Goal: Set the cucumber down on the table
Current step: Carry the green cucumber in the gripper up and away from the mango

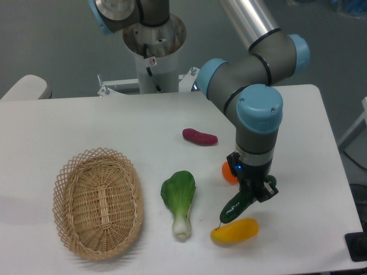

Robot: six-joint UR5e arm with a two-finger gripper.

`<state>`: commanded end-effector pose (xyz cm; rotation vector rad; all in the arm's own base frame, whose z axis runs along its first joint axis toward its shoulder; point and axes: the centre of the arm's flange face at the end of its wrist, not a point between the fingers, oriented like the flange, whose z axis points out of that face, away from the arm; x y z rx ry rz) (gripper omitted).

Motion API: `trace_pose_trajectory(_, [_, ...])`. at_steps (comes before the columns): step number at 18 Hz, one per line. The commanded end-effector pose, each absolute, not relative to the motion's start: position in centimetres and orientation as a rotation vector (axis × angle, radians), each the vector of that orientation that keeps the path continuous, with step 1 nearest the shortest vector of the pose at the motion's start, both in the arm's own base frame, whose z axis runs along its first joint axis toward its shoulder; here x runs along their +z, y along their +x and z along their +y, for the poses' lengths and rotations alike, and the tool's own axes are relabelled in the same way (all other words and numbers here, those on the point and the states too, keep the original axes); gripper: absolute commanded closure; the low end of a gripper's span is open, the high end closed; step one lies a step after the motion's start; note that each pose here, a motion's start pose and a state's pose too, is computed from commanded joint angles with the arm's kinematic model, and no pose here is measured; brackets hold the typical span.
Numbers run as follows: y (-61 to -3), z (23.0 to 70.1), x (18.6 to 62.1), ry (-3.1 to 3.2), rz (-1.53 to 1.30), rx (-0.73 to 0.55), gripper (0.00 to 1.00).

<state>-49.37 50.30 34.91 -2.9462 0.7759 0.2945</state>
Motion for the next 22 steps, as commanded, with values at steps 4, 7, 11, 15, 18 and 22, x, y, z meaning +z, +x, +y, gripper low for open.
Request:
trace_pose_trajectory(4, [-50.4,48.4,35.1,-2.945,0.831,0.281,0.87])
trace_pose_trajectory(7, [-51.6,46.1,34.9,-2.945,0.871,0.27,0.87])
trace_pose_trajectory(11, [-53.3,43.1,34.3,-2.932,0.968,0.244,0.86])
trace_pose_trajectory(15, [-54.8,39.5,33.1,-2.906,1.083,0.207,0.86])
trace_pose_trajectory(18, [-56.4,36.9,32.3,-2.864,1.19,0.194,0.86])
trace_pose_trajectory(22, [-58.5,33.8,30.6,-2.742,1.351,0.167,0.86])
